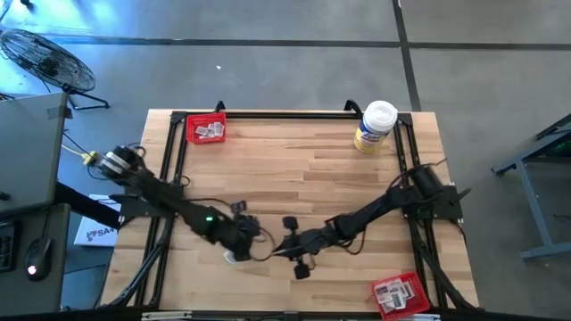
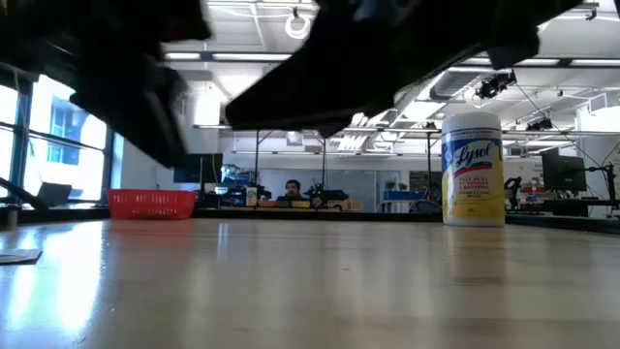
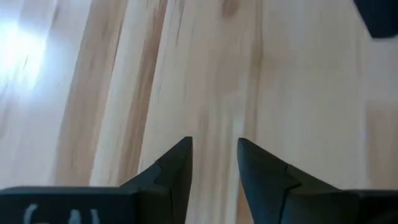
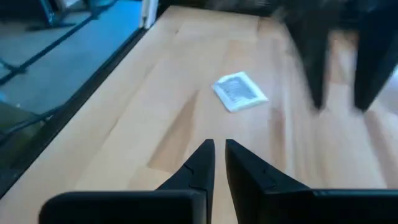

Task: Pick & Place First Aid Supplies
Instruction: Put the white and gray towelette pack into the bottom red bin

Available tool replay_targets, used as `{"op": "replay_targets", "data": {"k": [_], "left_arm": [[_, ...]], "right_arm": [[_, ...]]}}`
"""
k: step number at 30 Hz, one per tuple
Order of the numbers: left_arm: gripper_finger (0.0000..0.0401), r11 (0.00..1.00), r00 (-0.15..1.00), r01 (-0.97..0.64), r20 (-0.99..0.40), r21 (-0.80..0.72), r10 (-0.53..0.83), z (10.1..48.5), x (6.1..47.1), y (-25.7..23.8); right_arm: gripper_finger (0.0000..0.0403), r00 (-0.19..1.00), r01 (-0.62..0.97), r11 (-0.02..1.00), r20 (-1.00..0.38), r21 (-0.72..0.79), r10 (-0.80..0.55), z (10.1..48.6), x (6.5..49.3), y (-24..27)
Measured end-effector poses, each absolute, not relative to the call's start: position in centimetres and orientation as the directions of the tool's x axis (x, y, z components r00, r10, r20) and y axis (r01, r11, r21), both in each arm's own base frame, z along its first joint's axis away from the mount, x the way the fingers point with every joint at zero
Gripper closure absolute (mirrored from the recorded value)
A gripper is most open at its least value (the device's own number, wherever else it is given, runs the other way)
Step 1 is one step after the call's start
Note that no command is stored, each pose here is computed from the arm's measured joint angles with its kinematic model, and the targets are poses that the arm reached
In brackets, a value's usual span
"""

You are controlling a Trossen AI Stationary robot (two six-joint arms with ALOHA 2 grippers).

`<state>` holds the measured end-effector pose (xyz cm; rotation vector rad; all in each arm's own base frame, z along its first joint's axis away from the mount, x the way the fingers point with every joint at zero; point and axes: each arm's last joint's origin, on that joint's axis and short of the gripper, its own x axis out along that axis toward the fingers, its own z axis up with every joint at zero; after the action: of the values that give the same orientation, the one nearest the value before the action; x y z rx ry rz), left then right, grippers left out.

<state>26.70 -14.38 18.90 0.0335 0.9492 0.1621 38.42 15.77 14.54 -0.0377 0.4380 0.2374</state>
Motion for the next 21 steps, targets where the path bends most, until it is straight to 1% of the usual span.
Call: {"op": "replay_targets", "data": {"k": [5, 7, 9, 12, 15, 18, 21], "left_arm": [[0.0277, 0.985, 0.462, -0.151, -0.875, 0.084, 0.146, 20.4, 21.5, -16.0], [0.0277, 0.985, 0.429, -0.163, -0.895, 0.054, 0.120, 20.3, 19.7, -16.9], [0.0277, 0.985, 0.397, -0.168, -0.912, 0.043, 0.107, 19.9, 18.1, -17.8], [0.0277, 0.984, 0.415, -0.176, -0.905, 0.019, 0.092, 19.5, 16.7, -18.9], [0.0277, 0.981, 0.441, -0.192, -0.891, 0.024, 0.108, 19.3, 15.8, -19.4], [0.0277, 0.979, 0.469, -0.203, -0.874, 0.031, 0.125, 19.3, 15.4, -19.6], [0.0277, 0.977, 0.493, -0.210, -0.859, 0.039, 0.140, 19.4, 15.5, -19.6]], "right_arm": [[0.0347, 0.873, -0.247, 0.969, -0.442, -0.032, 0.208, 13.9, 42.4, 16.5], [0.0334, 0.867, -0.255, 0.966, -0.454, -0.048, 0.206, 13.5, 44.0, 16.5], [0.0322, 0.866, -0.276, 0.960, -0.442, -0.035, 0.233, 13.3, 45.9, 16.5], [0.0307, 0.860, -0.314, 0.950, -0.425, -0.003, 0.283, 13.1, 48.6, 16.2], [0.0298, 0.834, -0.351, 0.936, -0.450, 0.012, 0.318, 12.1, 50.5, 16.1], [0.0295, 0.798, -0.354, 0.935, -0.522, -0.002, 0.301, 10.6, 51.4, 15.9], [0.0295, 0.777, -0.342, 0.939, -0.571, -0.030, 0.264, 10.0, 51.7, 15.7]]}}
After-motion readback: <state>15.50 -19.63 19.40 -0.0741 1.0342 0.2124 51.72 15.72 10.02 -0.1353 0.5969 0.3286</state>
